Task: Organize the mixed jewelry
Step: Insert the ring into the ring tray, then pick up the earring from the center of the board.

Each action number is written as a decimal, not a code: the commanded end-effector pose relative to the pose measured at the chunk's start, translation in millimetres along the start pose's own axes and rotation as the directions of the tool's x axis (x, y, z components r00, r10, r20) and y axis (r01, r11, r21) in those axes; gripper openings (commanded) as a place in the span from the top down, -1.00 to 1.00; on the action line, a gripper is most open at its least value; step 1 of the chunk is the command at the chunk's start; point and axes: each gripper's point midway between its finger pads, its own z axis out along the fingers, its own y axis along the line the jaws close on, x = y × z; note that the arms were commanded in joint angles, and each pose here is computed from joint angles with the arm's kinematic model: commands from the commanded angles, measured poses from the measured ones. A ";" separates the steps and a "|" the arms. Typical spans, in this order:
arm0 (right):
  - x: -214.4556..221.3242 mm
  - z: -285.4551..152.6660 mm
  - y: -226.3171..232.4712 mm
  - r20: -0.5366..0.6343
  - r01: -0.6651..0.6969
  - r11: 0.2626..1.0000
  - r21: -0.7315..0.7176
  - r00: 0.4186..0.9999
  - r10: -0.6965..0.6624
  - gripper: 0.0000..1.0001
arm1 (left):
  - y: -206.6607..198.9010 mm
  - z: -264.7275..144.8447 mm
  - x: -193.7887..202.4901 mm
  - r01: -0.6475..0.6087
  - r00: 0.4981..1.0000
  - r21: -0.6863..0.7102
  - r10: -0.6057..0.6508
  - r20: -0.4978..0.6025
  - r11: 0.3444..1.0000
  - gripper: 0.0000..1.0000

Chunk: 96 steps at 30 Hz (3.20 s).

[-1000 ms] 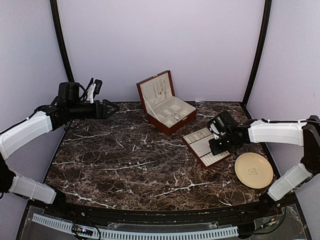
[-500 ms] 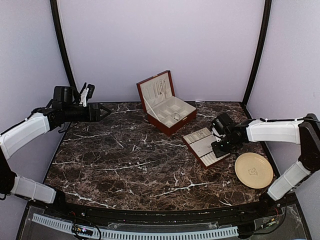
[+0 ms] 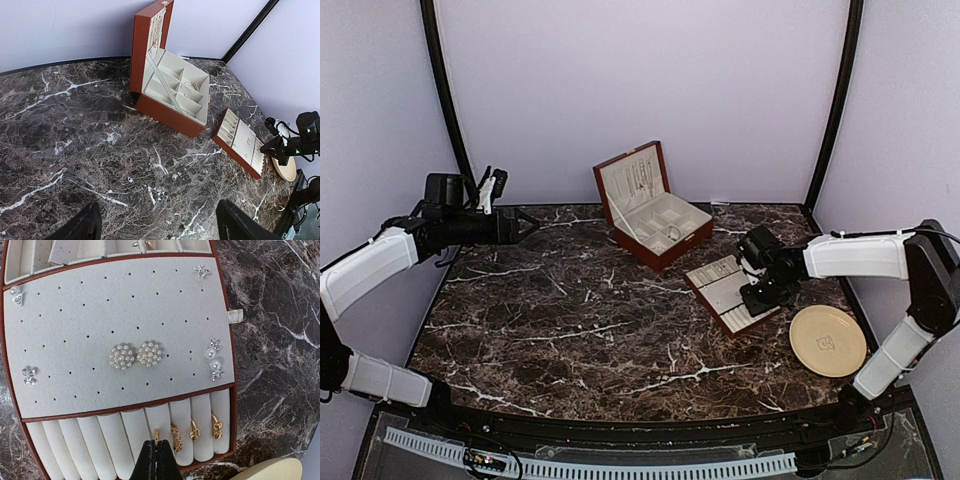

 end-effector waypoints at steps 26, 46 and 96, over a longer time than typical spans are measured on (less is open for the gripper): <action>1.6 2.8 21.3 -0.085 0.055 0.986 -0.159 0.994 -0.069 1.00 | -2.0 -6.1 0.6 -0.011 1.000 0.015 0.011 0.012 1.000 -0.63; 19.4 27.1 2.6 -0.170 -0.018 0.996 -0.083 0.985 0.004 1.00 | -3.0 -7.7 -0.5 -0.013 1.000 0.019 0.012 0.017 1.000 -0.63; 2.2 10.5 6.3 -0.108 -0.059 0.991 -0.122 0.993 0.046 0.98 | -4.8 -8.1 1.0 -0.003 1.000 0.033 0.002 0.018 0.999 -0.63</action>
